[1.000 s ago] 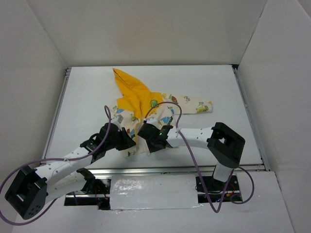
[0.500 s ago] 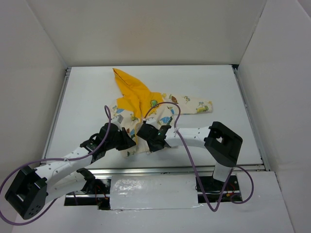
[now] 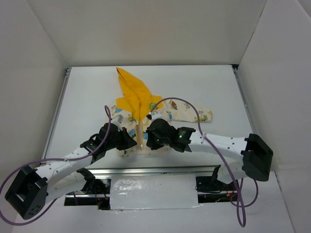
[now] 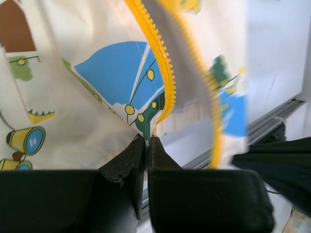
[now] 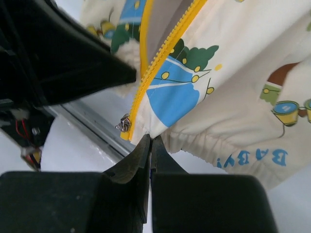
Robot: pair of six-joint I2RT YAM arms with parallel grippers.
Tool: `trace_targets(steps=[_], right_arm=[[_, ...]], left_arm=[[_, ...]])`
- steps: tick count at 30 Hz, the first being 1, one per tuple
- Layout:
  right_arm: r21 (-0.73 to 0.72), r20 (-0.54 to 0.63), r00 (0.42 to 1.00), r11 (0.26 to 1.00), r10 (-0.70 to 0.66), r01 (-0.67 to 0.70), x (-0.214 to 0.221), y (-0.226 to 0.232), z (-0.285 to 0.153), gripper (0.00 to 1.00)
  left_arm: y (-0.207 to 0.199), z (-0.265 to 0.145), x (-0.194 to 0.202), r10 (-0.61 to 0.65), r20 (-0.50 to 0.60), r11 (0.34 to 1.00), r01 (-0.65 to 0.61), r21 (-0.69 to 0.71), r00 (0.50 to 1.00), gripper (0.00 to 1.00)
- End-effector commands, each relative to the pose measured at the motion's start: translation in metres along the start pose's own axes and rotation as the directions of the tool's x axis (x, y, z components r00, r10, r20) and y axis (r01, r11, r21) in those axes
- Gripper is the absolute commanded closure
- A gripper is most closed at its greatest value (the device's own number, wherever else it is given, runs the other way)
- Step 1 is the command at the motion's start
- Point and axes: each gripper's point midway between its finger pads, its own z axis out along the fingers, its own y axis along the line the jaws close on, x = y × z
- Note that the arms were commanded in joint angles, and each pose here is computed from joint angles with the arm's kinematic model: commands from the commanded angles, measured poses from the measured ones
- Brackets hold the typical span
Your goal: Zip up the jacket
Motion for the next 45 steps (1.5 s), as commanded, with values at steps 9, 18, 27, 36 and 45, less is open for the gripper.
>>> trace_targets(steps=[9,18,27,36,45], right_arm=[[0.285,-0.047,0.990,0.948,-0.132,0.140,0.015,-0.056,0.040,1.00],[-0.236,0.668,0.727,0.972,0.158,0.006,-0.076,-0.005,-0.049,1.00],[-0.085,0.647,0.753,0.971,-0.117,0.224,-0.071,-0.003,-0.043,1.00],[-0.108,0.562,0.827,0.990,-0.015,0.091,-0.061,-0.004,-0.028,1.00],[-0.163,0.451,0.876,0.981,0.167,-0.103,-0.035,-0.010,-0.010,1.00]], left_arm=[[-0.029,-0.008,-0.028,0.005,0.100,0.995,-0.014,0.096,0.995,1.00],[-0.024,-0.007,-0.032,-0.028,0.119,0.998,0.020,0.066,0.992,1.00],[-0.046,-0.020,-0.053,0.057,0.174,0.991,-0.077,0.110,0.983,1.00],[-0.086,-0.039,-0.063,0.099,0.249,0.939,-0.173,0.298,0.963,1.00],[-0.084,-0.047,-0.063,0.102,0.287,0.930,-0.194,0.314,0.953,1.00]])
